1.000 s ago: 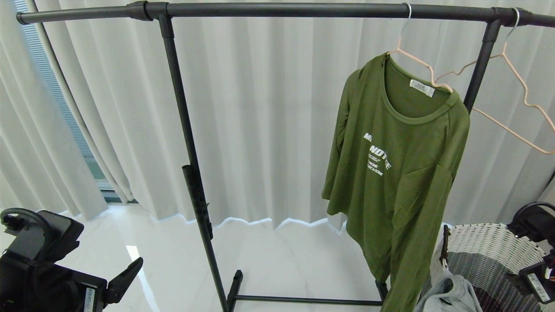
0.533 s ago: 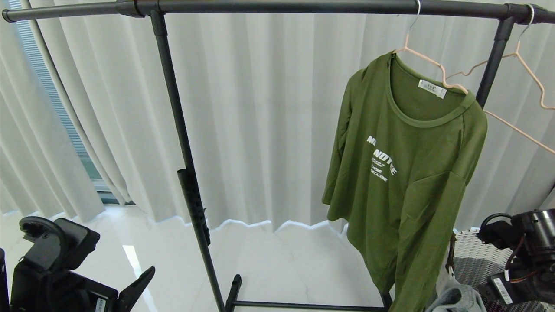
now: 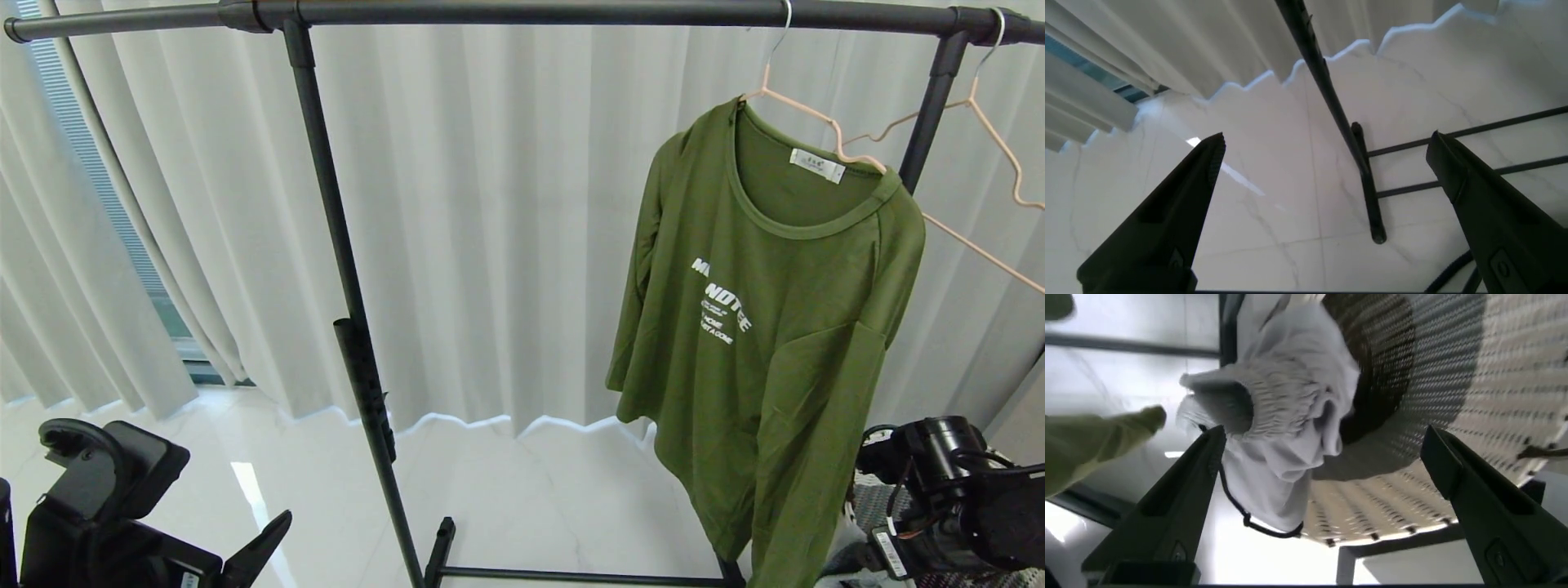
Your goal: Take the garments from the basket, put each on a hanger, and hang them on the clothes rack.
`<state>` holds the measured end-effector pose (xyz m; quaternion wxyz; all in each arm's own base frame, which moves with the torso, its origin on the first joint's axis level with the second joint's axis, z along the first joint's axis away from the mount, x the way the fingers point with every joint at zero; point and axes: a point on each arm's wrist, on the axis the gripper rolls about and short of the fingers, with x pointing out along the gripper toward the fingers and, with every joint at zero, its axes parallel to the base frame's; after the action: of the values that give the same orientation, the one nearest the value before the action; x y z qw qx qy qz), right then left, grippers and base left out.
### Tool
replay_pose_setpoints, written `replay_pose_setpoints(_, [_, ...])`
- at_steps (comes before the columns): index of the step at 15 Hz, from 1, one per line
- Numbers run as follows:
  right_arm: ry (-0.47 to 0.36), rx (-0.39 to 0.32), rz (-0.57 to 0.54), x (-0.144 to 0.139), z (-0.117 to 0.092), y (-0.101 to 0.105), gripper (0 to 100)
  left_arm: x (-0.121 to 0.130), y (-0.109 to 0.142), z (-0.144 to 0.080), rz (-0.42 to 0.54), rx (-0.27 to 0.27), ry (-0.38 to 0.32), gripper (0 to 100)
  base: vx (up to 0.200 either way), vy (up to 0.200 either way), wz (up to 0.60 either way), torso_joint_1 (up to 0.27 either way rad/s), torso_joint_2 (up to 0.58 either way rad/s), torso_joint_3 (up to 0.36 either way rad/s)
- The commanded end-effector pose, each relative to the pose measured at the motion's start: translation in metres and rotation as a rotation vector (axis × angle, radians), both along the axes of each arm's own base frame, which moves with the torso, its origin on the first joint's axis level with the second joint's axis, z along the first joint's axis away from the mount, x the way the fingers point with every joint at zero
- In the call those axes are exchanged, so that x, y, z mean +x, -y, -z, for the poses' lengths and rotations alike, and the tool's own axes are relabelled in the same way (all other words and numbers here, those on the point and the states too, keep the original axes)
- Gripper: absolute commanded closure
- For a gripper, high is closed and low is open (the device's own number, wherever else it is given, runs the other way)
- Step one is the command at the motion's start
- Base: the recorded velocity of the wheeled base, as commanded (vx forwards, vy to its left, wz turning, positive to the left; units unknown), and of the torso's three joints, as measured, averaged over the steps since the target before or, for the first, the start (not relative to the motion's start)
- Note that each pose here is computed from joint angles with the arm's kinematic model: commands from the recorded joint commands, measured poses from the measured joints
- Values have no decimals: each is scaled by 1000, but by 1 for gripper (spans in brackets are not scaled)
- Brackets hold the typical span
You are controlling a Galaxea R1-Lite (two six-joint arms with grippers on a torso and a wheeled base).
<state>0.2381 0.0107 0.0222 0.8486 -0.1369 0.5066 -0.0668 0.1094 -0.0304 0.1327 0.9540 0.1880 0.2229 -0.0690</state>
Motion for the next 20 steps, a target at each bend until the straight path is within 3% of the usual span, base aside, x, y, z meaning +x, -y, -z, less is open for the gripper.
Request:
replay_pose_setpoints(1, [-38,-4,7,6,20,1,0,-4,-1,0,0,-2,14,0,0,0,0,0,0,0])
replay_pose_setpoints(6, [-23,-51,54,16,42,7,0,-5,-2,-1,7,11,19,0,0,0,0,0,0,0])
replay_pose_setpoints(8, [18,-23,75,21,43,7,0,-5,-2,-1,8,13,20,0,0,0,0,0,0,0])
replay_pose_setpoints(9, [16,-25,78,20,43,7,100,-5,-2,0,8,14,17,0,0,0,0,0,0,0])
replay_pose_setpoints(13, [31,-24,69,16,37,5,100,-6,-2,0,8,12,18,0,0,0,0,0,0,0])
replay_pose_setpoints(15, [116,-17,59,17,9,4,100,-6,-2,0,10,13,18,0,0,0,0,0,0,0])
replay_pose_setpoints(20, [288,50,-20,6,-114,-10,100,-4,-1,-3,8,11,28,0,-40,0,0,1,0,0])
